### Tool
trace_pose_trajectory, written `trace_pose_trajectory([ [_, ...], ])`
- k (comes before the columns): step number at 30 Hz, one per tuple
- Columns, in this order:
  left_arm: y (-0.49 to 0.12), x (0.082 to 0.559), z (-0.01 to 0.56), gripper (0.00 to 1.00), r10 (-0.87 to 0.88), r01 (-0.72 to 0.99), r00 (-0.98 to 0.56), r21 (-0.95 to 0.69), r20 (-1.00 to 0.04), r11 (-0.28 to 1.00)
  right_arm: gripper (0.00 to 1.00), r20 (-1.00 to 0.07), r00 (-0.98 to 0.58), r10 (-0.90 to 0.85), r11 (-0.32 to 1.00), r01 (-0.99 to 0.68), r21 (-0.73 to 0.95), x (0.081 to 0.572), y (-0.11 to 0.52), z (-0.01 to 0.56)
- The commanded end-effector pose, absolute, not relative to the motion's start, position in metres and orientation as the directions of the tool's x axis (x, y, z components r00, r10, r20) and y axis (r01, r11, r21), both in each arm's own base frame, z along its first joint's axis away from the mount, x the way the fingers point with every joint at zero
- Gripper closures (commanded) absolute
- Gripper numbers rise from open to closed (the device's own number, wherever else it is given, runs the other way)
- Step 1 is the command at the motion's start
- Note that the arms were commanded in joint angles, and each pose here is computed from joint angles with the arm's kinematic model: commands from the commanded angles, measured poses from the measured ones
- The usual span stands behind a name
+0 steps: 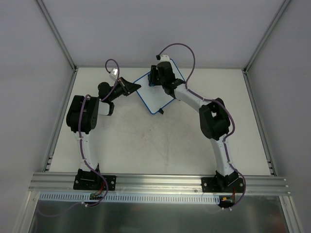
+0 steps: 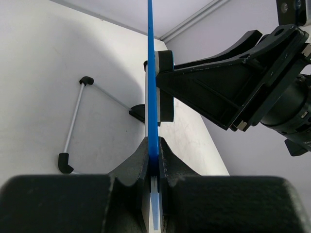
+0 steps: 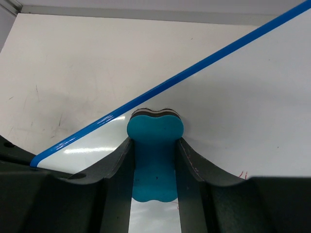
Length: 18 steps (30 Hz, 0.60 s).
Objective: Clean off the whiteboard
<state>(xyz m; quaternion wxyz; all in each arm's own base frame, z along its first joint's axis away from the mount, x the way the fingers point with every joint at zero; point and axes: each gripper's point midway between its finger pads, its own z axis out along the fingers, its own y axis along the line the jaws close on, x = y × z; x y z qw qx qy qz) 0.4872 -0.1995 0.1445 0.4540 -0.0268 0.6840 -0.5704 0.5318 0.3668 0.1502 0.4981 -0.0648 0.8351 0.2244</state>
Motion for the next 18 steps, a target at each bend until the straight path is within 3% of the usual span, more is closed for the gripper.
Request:
trace_pose_trajectory([
  [1, -0.216, 0.458, 0.215, 1.00, -0.510, 0.802, -0.361, -0.538, -0.781, 0.258, 1.00, -0.840, -0.541, 0.037, 0.884, -0.375, 0.280, 0.514, 0.388, 0.109],
  [18, -0.216, 0.456, 0.216, 1.00, -0.510, 0.806, -0.355, -0.532, -0.784, 0.258, 1.00, -0.739, -0.621, 0.260, 0.928, -0.050, 0.369, 0.532, 0.310, 0.069],
])
